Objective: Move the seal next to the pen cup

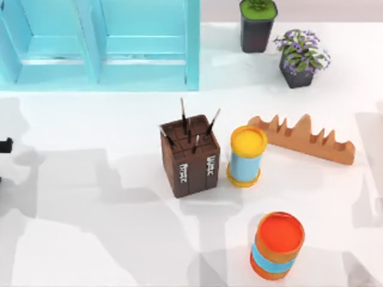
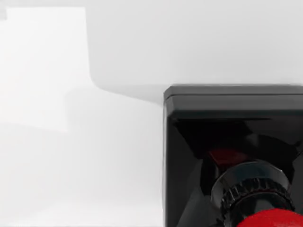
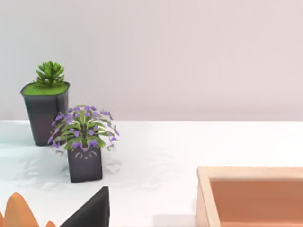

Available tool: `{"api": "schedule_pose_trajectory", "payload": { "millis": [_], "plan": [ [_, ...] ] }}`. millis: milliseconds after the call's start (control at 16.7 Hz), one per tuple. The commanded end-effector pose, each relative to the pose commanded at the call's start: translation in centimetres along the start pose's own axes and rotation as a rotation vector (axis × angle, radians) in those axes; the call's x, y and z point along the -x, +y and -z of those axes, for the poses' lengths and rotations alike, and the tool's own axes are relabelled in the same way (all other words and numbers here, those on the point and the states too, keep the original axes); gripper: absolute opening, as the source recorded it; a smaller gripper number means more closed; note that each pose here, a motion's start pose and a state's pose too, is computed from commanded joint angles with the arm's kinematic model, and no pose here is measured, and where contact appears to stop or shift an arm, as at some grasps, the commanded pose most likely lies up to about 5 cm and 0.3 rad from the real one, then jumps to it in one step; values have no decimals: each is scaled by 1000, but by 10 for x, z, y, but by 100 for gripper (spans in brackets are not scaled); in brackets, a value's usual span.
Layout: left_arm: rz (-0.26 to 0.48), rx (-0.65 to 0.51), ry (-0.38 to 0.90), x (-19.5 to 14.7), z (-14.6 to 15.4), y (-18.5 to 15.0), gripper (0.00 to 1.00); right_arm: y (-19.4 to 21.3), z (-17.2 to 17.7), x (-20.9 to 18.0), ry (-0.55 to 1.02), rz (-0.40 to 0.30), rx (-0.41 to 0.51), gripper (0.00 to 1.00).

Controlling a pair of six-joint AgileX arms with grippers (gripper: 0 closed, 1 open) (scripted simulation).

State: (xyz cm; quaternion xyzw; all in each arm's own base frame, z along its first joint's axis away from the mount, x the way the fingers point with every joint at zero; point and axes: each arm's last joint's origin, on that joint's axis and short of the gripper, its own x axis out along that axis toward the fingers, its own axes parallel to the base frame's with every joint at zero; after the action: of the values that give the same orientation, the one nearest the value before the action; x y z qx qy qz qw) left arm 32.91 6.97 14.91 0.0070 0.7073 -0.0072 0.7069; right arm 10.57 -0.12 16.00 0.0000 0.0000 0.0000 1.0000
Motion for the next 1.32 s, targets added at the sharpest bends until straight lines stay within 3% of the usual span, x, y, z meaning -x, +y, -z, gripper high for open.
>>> {"api": "schedule_pose_trajectory", "payload": {
  "millis": [300, 540, 900, 1320],
  "plan": [
    [-1, -2, -5, 11, -6, -11, 0, 0, 0, 0, 0, 0, 0, 100],
    [0, -4, 3, 59, -19, -60, 0, 0, 0, 0, 0, 0, 0, 100],
    [-1, -3, 6, 134, -3, -136, 0, 0, 0, 0, 0, 0, 0, 100],
    [-1, 4, 7, 138, -4, -143, 0, 0, 0, 0, 0, 0, 0, 100]
  ]
}}
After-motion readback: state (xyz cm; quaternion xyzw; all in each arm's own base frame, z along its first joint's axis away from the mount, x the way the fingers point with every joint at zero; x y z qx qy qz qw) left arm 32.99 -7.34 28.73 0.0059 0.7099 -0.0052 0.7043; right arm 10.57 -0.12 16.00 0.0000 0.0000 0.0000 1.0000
